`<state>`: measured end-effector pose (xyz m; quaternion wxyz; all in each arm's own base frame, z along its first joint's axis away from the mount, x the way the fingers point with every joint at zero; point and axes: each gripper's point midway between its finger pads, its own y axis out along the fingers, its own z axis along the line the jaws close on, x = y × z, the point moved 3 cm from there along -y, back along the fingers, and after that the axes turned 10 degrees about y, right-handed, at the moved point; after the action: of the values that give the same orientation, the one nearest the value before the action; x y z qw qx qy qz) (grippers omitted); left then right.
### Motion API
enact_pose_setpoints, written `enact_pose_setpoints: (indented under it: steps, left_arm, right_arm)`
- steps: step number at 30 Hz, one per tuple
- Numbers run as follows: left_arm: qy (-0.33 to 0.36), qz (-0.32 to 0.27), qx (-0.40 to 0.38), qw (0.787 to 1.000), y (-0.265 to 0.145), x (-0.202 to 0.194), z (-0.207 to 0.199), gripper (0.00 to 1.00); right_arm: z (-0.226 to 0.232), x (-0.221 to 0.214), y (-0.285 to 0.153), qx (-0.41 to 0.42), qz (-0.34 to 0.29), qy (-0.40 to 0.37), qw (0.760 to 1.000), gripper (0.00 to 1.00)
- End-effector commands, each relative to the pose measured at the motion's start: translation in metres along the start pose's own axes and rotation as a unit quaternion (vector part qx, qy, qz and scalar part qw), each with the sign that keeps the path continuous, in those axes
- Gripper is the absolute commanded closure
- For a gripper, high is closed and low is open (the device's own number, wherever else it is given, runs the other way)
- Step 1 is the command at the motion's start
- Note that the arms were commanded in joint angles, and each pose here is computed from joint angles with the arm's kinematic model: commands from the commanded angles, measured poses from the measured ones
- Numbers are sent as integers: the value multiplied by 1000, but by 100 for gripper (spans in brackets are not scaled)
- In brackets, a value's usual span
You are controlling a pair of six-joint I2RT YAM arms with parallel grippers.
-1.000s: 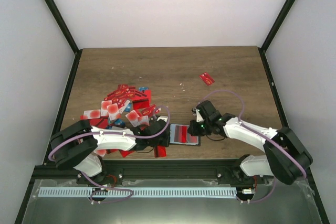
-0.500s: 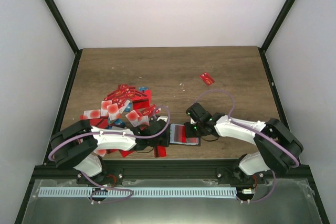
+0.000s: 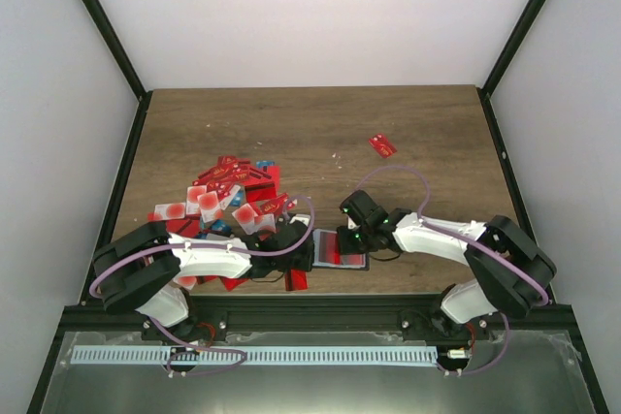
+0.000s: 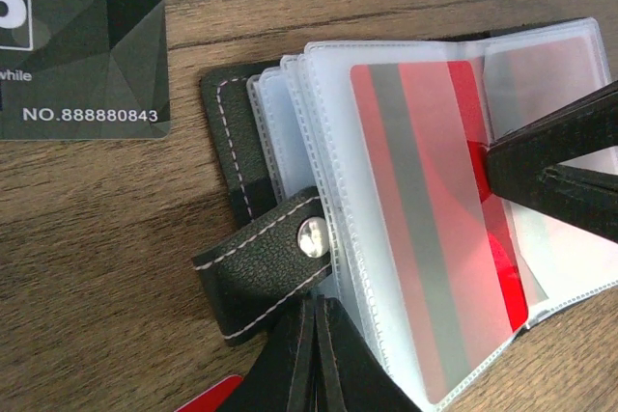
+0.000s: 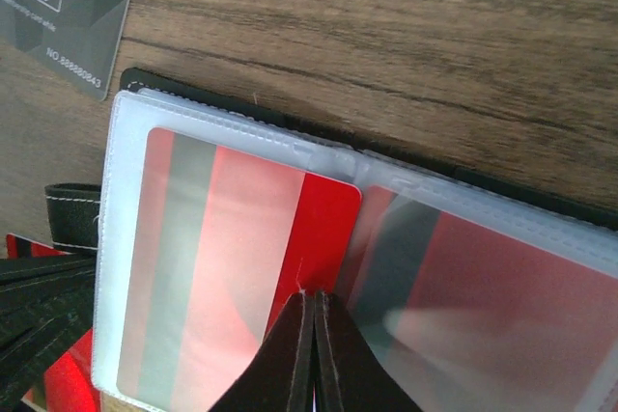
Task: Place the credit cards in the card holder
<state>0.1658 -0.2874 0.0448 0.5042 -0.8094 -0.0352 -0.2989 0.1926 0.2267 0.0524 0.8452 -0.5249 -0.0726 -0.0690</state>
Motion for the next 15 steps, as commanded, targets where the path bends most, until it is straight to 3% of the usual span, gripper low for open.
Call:
enact_pose_setpoints:
  steps: [1, 15]
  left_arm:
    - [9, 1, 6, 1000, 0, -3, 2, 96]
    - [10, 1, 6, 1000, -2, -4, 3, 96]
  right_arm:
    - [15, -3, 2, 34, 14, -2, 999, 97]
    - [28, 1, -2, 66, 12, 1, 998, 97]
